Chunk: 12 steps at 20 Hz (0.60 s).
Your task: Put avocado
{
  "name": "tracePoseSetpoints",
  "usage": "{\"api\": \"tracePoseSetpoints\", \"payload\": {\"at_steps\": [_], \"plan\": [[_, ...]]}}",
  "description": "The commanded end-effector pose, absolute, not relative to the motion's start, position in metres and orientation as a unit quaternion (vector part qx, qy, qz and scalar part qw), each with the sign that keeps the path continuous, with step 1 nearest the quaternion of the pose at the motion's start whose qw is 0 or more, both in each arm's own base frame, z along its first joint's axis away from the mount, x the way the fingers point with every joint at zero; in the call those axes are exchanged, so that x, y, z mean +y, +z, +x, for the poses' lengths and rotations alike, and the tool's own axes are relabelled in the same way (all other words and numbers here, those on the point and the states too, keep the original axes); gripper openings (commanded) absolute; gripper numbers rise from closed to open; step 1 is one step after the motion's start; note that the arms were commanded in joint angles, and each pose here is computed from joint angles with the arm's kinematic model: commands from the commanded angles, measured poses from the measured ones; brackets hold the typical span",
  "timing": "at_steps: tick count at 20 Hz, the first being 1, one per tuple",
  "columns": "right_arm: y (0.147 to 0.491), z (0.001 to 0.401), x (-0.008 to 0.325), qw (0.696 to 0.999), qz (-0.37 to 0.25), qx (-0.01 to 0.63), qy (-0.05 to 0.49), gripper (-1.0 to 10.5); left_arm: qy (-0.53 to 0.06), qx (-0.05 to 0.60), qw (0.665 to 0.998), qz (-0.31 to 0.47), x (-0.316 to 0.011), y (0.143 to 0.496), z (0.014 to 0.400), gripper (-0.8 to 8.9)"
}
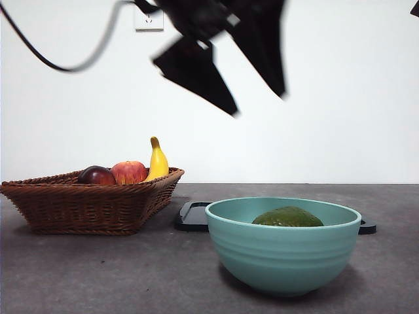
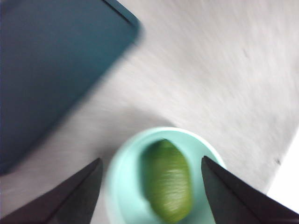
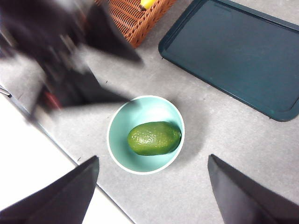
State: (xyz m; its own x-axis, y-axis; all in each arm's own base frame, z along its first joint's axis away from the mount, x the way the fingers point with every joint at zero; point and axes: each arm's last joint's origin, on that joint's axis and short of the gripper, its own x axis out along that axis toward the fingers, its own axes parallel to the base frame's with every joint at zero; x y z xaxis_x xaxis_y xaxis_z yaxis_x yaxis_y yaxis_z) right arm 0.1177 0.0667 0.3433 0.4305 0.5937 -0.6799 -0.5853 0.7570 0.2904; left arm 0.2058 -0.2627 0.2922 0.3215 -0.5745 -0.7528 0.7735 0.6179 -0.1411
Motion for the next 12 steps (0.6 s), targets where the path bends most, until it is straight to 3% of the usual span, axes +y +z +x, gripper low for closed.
{"api": "tracePoseSetpoints", "payload": {"at_steps": [1, 8, 12], "plan": [[0.348, 0.119, 0.068, 0.849, 0.002, 0.394, 0.353, 3.7, -0.406, 0.383, 0.823, 0.102, -0.242, 0.317, 0.208, 3.4], [0.348, 0.119, 0.068, 0.848, 0.002, 0.395, 0.352, 3.7, -0.336, 0.388, 0.854, 0.084, -0.16, 0.342, 0.199, 3.4], [0.347, 0.12, 0.069, 0.847, 0.002, 0.398, 0.352, 3.7, -0.376, 0.413, 0.828, 0.053, -0.136, 0.318, 0.169, 3.4]]}}
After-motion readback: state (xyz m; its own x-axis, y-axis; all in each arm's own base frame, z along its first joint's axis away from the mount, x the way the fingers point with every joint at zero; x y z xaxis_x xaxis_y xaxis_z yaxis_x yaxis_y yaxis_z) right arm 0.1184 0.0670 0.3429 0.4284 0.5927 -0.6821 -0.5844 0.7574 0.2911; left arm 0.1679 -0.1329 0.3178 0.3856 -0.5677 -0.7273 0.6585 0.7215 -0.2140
